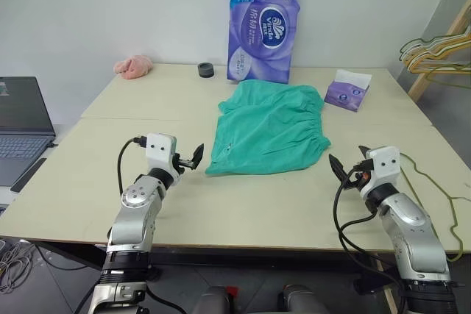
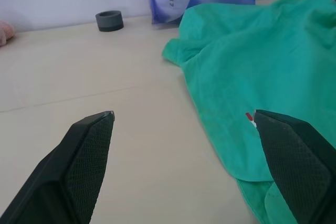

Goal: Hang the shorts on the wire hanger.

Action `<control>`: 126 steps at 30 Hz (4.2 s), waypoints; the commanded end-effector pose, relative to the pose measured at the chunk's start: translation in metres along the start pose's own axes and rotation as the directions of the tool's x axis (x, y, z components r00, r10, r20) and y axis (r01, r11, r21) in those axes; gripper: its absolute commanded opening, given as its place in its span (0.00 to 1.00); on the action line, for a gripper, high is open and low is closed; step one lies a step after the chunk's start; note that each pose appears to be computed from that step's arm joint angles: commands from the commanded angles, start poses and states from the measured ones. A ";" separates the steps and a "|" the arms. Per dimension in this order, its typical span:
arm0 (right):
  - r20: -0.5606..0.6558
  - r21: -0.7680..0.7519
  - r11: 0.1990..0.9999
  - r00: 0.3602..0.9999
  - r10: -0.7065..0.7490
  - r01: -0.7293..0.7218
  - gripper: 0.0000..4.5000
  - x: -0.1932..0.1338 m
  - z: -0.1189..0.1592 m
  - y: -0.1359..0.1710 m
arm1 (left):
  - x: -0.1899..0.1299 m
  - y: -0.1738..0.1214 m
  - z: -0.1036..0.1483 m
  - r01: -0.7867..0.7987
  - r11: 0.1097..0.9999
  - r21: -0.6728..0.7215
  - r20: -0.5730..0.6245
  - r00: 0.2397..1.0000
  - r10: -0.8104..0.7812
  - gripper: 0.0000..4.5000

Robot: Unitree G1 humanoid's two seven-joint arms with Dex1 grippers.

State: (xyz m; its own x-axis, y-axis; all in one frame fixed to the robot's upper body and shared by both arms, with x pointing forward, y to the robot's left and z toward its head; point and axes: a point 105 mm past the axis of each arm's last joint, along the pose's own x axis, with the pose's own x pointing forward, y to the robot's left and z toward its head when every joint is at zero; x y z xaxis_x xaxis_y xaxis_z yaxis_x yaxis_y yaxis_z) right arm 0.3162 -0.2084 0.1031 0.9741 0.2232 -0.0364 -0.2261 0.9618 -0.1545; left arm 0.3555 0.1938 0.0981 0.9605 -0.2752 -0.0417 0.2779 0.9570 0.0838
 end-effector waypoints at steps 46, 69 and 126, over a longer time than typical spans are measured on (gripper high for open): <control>-0.231 -0.686 0.580 0.888 0.398 -0.439 0.99 0.013 0.022 0.028 | 0.054 -0.044 0.043 0.667 0.675 0.314 -0.270 0.745 -0.611 0.01; -0.265 -0.793 0.461 0.907 0.327 -0.398 0.99 0.131 -0.010 0.063 | 0.030 -0.034 0.096 0.699 0.691 0.182 -0.168 0.715 -0.679 0.01; -0.767 -0.348 0.148 0.372 0.523 -0.926 0.01 -0.075 0.004 0.063 | -0.153 -0.035 -0.053 0.955 0.138 -0.264 -0.649 -0.070 -0.758 0.00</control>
State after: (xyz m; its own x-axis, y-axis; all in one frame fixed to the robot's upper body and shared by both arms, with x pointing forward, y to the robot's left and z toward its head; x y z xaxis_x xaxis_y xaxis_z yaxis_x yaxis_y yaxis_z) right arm 0.2262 -0.1552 0.0910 0.2091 0.4904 -0.8460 -0.9350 -0.1531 -0.3198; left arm 0.1995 0.1937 0.0482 -0.2848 -0.6819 -0.6737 0.9530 -0.1260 -0.2754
